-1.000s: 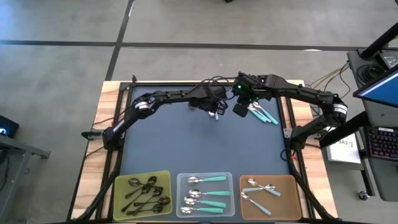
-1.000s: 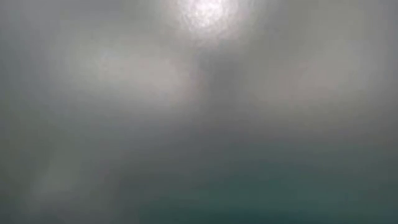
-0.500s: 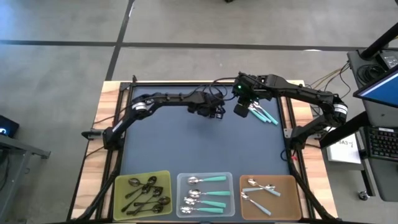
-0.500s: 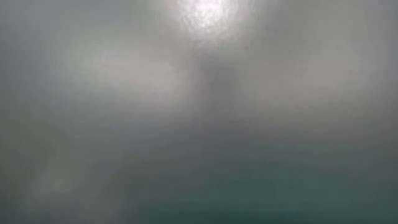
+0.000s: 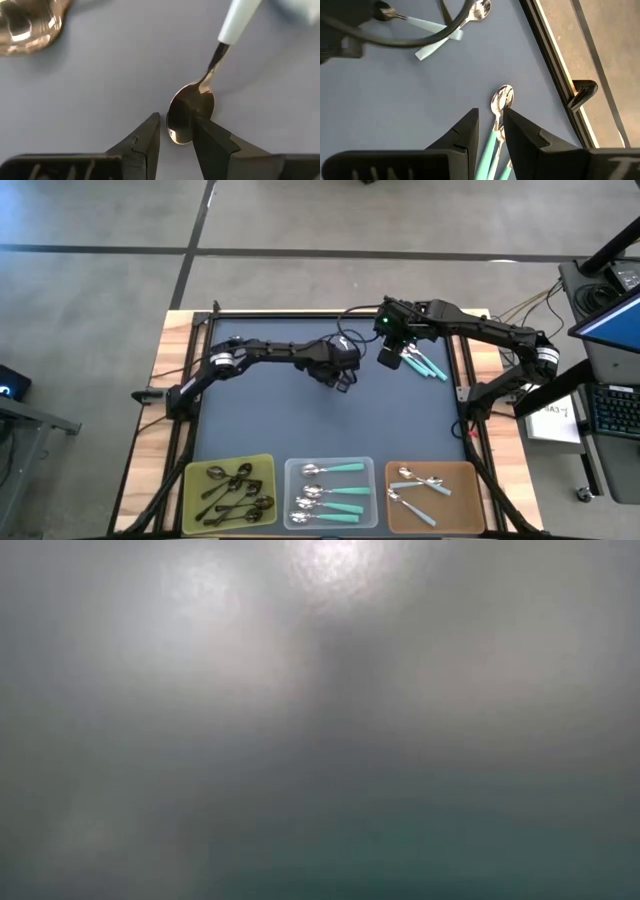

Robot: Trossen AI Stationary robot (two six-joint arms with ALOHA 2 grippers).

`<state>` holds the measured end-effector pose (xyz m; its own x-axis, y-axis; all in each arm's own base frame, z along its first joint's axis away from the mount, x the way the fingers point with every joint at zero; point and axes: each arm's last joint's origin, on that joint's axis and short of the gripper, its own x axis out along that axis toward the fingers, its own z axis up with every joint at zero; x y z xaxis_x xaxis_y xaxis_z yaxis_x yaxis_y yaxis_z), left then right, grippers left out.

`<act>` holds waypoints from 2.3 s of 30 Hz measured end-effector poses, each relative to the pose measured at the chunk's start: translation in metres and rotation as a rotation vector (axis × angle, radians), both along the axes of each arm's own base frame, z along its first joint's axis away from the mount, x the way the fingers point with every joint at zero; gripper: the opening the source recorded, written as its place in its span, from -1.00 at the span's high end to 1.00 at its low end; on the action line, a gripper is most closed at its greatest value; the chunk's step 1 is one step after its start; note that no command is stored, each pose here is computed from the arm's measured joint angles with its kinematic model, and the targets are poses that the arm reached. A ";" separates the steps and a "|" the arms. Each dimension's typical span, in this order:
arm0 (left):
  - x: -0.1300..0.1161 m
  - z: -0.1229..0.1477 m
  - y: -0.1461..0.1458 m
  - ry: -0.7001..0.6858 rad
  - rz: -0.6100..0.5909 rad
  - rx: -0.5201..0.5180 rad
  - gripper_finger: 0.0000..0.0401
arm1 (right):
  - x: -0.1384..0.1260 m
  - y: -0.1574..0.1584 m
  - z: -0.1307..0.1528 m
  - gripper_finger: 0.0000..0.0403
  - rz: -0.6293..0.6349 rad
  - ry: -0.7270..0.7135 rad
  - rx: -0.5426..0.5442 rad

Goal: Sort silverware by color (type)
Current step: Put the blue spoon into the orange bin

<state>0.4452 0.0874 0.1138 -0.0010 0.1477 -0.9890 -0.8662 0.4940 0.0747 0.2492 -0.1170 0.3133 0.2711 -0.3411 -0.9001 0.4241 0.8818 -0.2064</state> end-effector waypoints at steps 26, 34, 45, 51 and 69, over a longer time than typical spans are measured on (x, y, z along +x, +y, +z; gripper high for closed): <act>-0.038 0.076 -0.077 0.209 -0.276 -0.085 0.53 | -0.003 0.001 -0.009 0.61 0.023 0.052 0.013; -0.026 0.091 -0.064 -0.003 -0.261 -0.019 0.53 | -0.003 0.001 -0.009 0.61 0.023 0.050 0.012; -0.034 0.031 -0.021 0.067 -0.121 0.011 0.53 | -0.004 0.002 -0.010 0.61 -0.002 0.059 0.029; -0.043 0.015 -0.021 0.019 -0.153 -0.037 0.54 | -0.006 0.003 -0.011 0.61 -0.022 0.067 0.041; -0.046 0.071 -0.022 -0.165 -0.245 0.024 0.96 | -0.007 0.001 -0.006 0.61 0.042 -0.015 0.115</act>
<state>0.3995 0.0651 0.1845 0.1983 0.1467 -0.9691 -0.7230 0.6895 -0.0436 0.2420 -0.1164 0.3070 0.2968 -0.2241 -0.9283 0.3890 0.9161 -0.0968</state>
